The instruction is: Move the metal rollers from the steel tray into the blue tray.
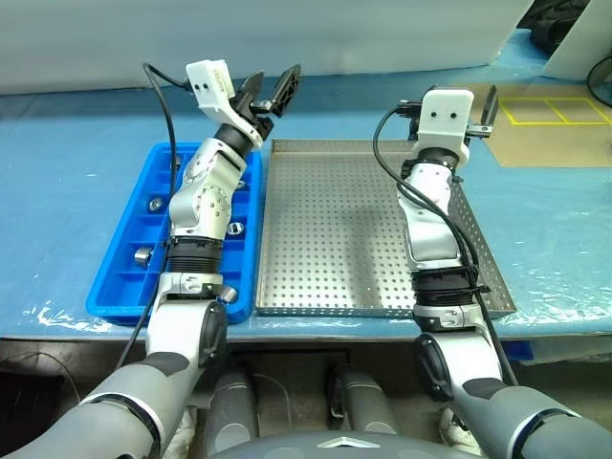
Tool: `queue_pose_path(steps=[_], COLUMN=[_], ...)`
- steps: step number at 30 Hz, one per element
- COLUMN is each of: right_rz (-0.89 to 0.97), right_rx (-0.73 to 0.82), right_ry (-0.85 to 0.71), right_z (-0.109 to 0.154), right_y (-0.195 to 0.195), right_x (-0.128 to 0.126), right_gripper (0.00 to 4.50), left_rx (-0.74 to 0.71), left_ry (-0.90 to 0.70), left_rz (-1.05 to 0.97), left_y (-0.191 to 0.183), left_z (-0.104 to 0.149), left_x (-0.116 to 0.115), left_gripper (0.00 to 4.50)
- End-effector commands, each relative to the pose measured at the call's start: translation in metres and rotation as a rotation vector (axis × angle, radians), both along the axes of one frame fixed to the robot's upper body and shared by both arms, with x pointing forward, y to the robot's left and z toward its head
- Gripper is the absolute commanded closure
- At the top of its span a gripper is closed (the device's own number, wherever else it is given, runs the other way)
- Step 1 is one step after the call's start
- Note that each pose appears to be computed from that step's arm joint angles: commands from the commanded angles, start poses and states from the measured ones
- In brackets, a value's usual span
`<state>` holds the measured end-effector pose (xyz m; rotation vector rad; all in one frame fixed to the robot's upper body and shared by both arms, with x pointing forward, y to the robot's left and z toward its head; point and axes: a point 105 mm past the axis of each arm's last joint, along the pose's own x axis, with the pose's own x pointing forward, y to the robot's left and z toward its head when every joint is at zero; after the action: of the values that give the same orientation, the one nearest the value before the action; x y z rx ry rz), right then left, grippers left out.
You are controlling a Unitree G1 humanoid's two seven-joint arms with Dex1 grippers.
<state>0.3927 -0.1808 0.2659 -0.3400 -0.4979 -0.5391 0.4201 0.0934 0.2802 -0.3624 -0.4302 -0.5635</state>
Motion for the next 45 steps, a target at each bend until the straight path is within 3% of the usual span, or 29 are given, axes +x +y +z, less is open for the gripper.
queue_pose_path(steps=[1,3,14,18,26,33,45], right_rz=[0.008,0.022,0.007,0.011,0.041,-0.042,-0.084], right_rx=[0.006,-0.001,-0.038,-0.037,-0.001,0.035,0.003], right_ry=[-0.057,-0.058,-0.065,-0.060,-0.044,-0.020,-0.026], right_z=[0.016,0.016,0.018,0.018,0.009,-0.005,-0.004], right_y=[0.003,0.007,0.006,0.008,0.023,0.003,-0.001], right_x=[-0.004,-0.004,-0.009,-0.009,-0.011,-0.014,-0.027], right_gripper=[0.36,0.36,0.36,0.36,0.36,0.36,0.36], left_rx=[0.278,0.360,0.240,0.226,0.267,0.293,0.264], left_ry=[-0.224,-0.306,-0.284,-0.307,-0.290,-0.310,-0.299], left_rz=[0.200,0.243,0.147,0.121,0.060,-0.009,-0.031], left_y=[0.008,0.005,-0.019,-0.026,-0.031,-0.050,-0.060], left_z=[0.021,0.023,0.019,0.027,0.019,0.022,0.019], left_x=[0.001,0.000,-0.001,-0.003,-0.006,-0.009,-0.005], left_gripper=[0.00,0.00,0.00,0.00,0.00,0.00,0.00])
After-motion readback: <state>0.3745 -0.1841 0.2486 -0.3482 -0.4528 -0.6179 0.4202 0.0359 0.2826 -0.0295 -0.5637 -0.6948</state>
